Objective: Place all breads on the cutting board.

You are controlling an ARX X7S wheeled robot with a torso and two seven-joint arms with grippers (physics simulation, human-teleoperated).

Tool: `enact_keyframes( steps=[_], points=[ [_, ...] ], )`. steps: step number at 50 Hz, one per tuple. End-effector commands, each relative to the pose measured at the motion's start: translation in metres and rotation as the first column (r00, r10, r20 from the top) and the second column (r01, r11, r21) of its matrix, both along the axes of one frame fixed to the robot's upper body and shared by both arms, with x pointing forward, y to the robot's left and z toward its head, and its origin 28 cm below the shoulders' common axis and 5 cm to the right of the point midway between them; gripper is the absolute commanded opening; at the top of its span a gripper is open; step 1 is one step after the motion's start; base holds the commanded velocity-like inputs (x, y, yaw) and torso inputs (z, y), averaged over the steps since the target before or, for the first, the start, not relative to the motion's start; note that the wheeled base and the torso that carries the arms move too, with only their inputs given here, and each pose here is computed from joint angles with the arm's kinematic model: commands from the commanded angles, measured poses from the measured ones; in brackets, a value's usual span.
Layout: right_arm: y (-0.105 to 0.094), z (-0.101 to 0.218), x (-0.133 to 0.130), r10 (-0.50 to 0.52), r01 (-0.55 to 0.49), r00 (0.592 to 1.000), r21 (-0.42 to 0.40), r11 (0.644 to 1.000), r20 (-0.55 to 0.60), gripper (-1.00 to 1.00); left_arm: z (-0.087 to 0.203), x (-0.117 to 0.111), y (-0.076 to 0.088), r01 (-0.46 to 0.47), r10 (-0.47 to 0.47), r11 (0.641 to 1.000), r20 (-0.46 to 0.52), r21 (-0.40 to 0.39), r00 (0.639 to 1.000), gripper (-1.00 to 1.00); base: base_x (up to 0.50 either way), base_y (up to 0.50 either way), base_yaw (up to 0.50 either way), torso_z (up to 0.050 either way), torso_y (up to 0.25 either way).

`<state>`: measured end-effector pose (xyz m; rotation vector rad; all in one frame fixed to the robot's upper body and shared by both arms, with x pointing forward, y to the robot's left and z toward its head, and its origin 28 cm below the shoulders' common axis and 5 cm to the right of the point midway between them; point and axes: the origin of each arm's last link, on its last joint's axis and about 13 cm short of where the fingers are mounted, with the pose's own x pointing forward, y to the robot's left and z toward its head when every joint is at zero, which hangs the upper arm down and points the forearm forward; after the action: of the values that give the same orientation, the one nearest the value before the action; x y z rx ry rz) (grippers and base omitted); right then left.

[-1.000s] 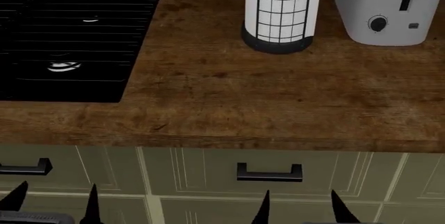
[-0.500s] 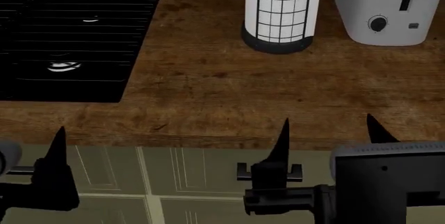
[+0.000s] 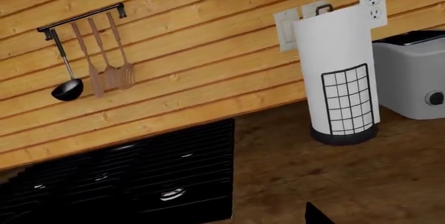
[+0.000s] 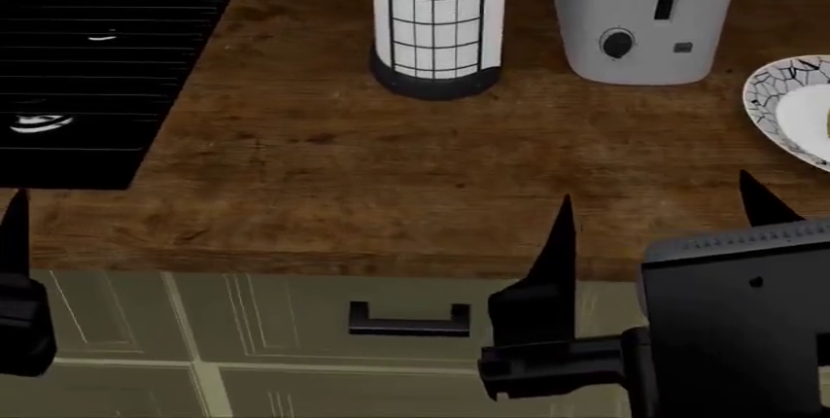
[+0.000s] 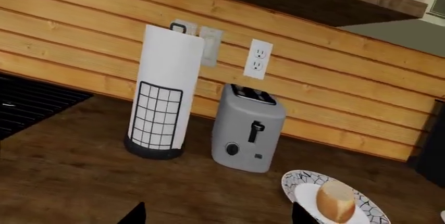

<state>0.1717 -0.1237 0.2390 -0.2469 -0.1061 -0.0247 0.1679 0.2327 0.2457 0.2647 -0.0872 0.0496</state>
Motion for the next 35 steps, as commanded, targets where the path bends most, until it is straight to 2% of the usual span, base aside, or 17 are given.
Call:
enact_keyframes(
  steps=[1, 35],
  points=[
    [-0.0044, 0.0042, -0.006, -0.017, 0.017, 1.0, -0.016, 1.0, 0.001, 1.0, 0.0045, -0.0039, 0.0015, -0.008, 0.007, 1.0, 0.013, 0.008, 1.0, 1.0, 0.0, -0.5, 0.0, 0.0, 0.0],
    [-0.0058, 0.0021, -0.0051, -0.029, 0.029, 1.0, -0.006, 1.0, -0.01, 1.0, 0.0035, -0.0036, -0.0009, 0.007, -0.007, 1.0, 0.01, -0.017, 1.0, 1.0, 0.0, -0.5, 0.0, 0.0, 0.0]
  ],
)
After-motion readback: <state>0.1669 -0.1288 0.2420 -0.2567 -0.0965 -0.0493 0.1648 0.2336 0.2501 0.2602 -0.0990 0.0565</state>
